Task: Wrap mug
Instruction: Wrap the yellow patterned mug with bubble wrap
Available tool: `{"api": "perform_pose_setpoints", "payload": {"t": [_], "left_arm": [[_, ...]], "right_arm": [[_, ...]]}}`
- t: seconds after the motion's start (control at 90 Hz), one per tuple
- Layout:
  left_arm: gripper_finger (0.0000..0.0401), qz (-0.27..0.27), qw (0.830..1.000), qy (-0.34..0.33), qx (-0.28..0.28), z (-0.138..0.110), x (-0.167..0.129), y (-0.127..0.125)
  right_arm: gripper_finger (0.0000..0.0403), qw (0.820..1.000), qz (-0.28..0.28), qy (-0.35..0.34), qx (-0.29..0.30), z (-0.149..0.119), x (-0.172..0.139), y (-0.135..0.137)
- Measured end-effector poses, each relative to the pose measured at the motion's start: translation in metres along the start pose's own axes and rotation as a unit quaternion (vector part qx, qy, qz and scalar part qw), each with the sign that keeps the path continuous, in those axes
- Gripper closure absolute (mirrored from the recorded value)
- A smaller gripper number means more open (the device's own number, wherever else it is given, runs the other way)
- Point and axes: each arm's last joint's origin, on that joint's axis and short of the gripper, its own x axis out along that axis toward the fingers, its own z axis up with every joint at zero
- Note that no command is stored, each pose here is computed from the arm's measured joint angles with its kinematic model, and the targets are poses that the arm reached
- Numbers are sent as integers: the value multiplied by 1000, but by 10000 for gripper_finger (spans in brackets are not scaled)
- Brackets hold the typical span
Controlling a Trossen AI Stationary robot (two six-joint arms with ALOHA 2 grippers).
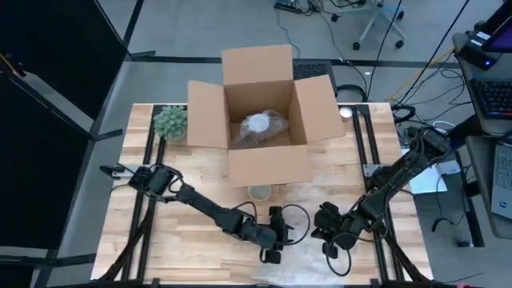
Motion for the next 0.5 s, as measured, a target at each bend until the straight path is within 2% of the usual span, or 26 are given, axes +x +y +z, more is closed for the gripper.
{"api": "perform_pose_setpoints", "payload": {"t": [0.144,0.356,0.422,0.5], "left_arm": [[234,-21,1000,-2,-1,1,0,-2],[238,-26,1000,-4,-6,1,1,1],[260,-34,999,-1,-7,1,1,0],[320,-35,999,3,-6,0,1,0]], "right_arm": [[403,1000,2,-26,-17,9,-4,8],[403,999,0,-34,-18,14,-5,8],[403,999,0,-34,-14,14,-4,8],[403,999,0,-32,-2,15,-4,7]]}}
